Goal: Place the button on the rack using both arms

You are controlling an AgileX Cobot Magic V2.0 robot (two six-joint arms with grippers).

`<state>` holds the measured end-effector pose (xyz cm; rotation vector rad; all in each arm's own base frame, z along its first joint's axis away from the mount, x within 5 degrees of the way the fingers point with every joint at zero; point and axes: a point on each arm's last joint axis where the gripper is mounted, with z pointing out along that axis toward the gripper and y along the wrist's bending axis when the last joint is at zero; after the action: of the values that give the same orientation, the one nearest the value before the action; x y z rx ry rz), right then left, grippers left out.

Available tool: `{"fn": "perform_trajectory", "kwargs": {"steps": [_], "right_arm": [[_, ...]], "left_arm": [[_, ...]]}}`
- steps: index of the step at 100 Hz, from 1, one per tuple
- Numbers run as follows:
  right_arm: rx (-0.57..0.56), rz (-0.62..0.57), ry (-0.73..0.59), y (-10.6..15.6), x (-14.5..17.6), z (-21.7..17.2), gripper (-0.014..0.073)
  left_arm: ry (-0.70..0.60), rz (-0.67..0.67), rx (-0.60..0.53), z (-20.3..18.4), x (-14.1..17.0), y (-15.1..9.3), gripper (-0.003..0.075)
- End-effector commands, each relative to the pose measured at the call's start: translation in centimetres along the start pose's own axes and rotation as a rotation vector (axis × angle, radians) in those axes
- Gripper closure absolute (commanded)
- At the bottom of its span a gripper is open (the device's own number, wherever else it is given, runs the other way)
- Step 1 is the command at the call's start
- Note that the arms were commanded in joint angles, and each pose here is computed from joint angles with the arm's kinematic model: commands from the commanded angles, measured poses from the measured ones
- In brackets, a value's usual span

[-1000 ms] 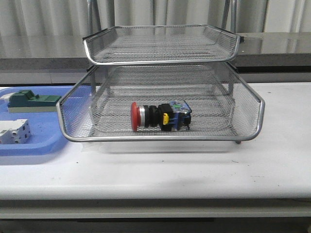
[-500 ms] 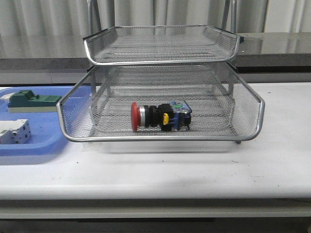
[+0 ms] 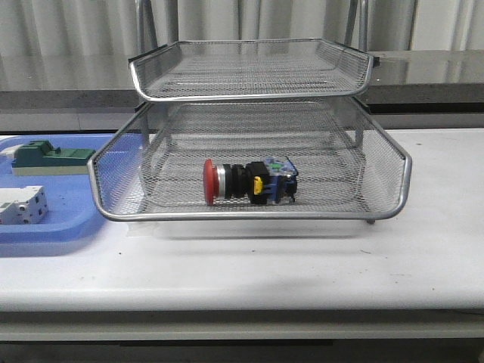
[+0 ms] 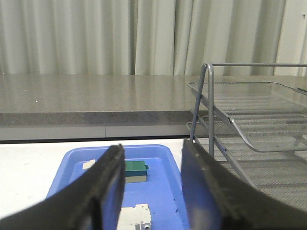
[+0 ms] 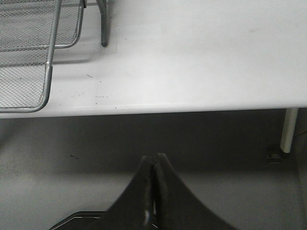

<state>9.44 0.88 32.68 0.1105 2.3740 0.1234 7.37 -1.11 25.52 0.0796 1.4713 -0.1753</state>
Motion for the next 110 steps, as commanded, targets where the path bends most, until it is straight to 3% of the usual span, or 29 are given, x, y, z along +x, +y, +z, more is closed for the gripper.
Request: {"fn": "perform_trajectory", "kwargs": {"steps": [1,13,77,99,110], "right_arm": [[-0.011,-0.01,-0.09,0.2,-1.2,-0.8,0.0665],[-0.011,-0.01,-0.09,0.2,-1.2,-0.8,0.0665],[-0.018,-0.01,-0.126,0.2,-1.5,-0.8,0.0665],[-0.183,0.069,-0.22,1.7,-2.8,-0.7,0.0665],[-0.272,-0.011,-0.149,2.9,-3.3,0.9,0.0665]], "left_arm": [[-0.088,-0.015,-0.039,0.1,-1.5,0.3,0.0582],[-0.088,-0.015,-0.039,0.1,-1.5,0.3,0.0739],[-0.088,-0.015,-0.039,0.1,-1.5,0.3,0.074],[-0.088,-0.015,-0.039,0.1,-1.5,0.3,0.074],[-0.088,-0.015,-0.039,0.1,-1.5,0.3,0.074]]}}
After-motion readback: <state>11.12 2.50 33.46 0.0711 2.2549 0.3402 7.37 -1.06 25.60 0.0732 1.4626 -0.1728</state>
